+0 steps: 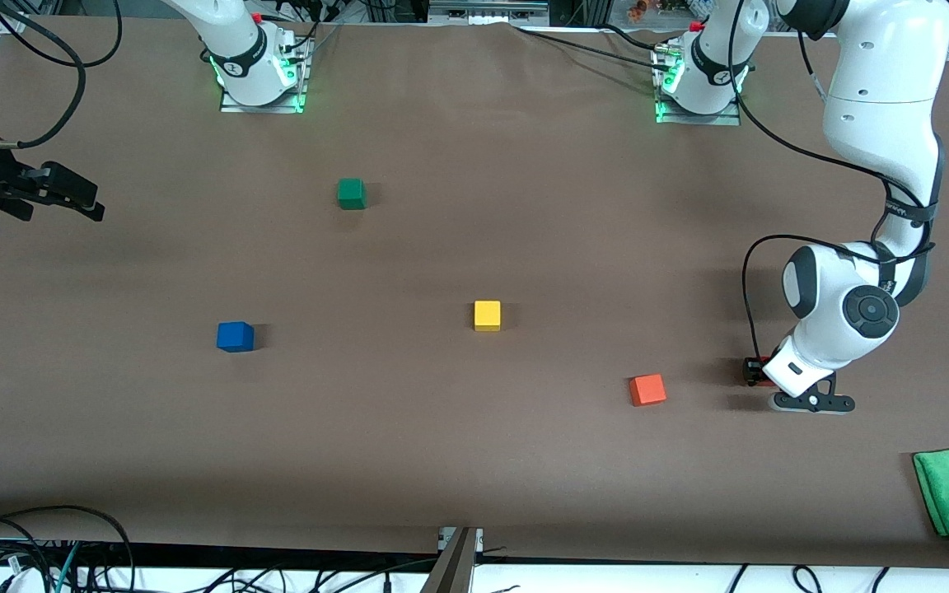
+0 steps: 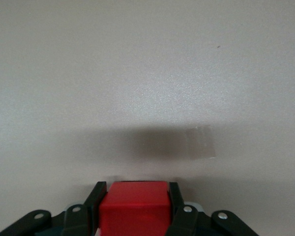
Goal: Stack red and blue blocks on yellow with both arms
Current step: 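Close the left gripper on the red cube and lift it, then carry the red cube over the yellow cube while the right gripper reaches the blue cube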
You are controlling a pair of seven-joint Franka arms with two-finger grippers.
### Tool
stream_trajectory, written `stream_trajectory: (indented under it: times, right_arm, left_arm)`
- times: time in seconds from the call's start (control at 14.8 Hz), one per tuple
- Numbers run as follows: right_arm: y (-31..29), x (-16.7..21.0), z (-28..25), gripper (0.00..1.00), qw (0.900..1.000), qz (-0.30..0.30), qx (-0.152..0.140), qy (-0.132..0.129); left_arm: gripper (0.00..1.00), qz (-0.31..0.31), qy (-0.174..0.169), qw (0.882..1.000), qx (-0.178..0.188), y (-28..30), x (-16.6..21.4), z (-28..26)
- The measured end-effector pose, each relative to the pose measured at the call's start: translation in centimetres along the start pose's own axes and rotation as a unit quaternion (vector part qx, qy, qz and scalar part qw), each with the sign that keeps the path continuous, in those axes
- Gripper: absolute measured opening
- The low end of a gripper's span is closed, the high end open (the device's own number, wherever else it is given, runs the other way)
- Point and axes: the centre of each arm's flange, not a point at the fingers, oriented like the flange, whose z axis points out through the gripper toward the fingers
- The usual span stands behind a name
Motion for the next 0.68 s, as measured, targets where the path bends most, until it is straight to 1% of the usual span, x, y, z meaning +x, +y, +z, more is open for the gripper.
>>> stream_trajectory:
  times: [0.34,0.54,0.68]
  right_arm:
    - [0.0,0.0,0.0,1.0,1.0,0.0,0.0,0.0]
    - [0.0,0.0,0.0,1.0,1.0,0.0,0.0,0.0]
    - [0.1,0.0,0.0,1.0,1.0,0.001,0.0,0.0]
  left_arm:
    - [0.56,-0.013,0.005,1.0,0.0,0.1,0.7,-1.1]
    - [0.56,-0.029,-0.011,1.0,-0.005,0.2,1.3,-4.6]
    - [0.56,-0.051,-0.021,0.998,-0.01,1.5,1.5,-7.5]
